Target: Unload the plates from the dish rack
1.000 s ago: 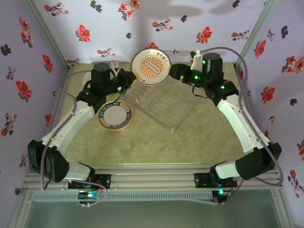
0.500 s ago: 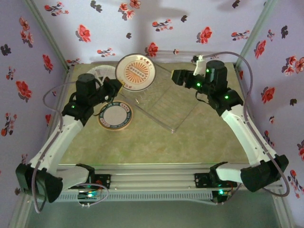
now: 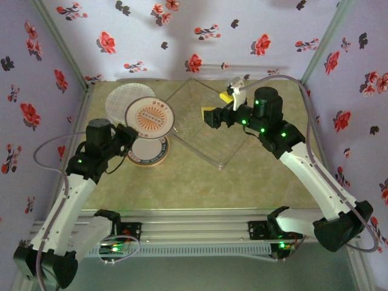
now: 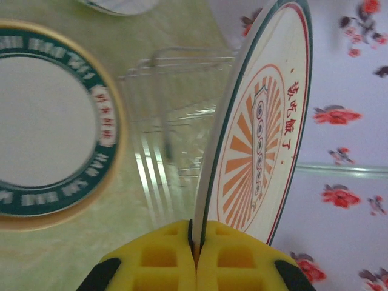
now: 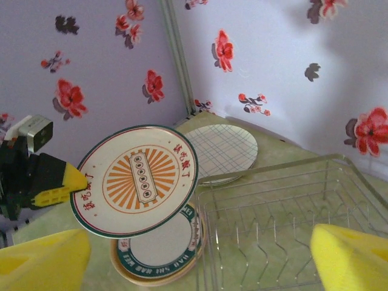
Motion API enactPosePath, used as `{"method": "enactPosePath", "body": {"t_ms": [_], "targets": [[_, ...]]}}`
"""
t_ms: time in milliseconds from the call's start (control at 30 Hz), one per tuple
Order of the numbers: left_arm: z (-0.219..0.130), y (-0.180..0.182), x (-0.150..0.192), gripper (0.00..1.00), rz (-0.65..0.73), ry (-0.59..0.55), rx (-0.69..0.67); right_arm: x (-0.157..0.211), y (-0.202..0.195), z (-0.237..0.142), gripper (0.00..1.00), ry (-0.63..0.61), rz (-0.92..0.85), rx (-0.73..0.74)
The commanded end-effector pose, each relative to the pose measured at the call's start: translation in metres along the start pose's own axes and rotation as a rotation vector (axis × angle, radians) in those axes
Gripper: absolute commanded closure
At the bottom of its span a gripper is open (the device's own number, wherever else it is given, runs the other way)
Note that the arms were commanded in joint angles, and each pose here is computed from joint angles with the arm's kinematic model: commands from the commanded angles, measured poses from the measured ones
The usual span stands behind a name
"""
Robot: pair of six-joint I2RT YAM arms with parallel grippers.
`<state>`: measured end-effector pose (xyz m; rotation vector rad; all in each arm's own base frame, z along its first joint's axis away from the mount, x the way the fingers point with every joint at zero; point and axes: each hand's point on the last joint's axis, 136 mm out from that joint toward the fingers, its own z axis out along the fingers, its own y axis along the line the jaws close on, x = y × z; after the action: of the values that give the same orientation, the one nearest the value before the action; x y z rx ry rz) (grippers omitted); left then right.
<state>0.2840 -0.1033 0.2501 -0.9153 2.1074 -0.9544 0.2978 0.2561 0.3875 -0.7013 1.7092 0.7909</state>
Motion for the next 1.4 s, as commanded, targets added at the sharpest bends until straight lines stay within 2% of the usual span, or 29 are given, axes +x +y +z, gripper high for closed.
{"method": "enactPosePath", "body": {"t_ms": [0,267,467,1000,1367], "targets": [[-0.007,0.035,-0.006,1.00,0.002,-0.062,-0.128,-0.005,0.014,-0.004,0.03,0.014,-0.073,-0.053],[0.008,0.085,0.001,1.00,-0.025,-0.051,-0.290,-0.002,0.013,0.009,0.03,0.066,-0.051,-0.062],[0.024,0.102,0.005,1.00,-0.035,-0.038,-0.337,-0.003,0.011,0.014,0.03,0.080,-0.045,-0.061],[0.058,0.125,0.005,1.00,-0.162,0.008,-0.303,-0.003,0.014,0.019,0.03,0.084,-0.031,-0.072],[0.068,0.130,0.009,1.00,-0.187,0.039,-0.285,-0.002,0.015,0.022,0.03,0.087,-0.026,-0.075]]}}
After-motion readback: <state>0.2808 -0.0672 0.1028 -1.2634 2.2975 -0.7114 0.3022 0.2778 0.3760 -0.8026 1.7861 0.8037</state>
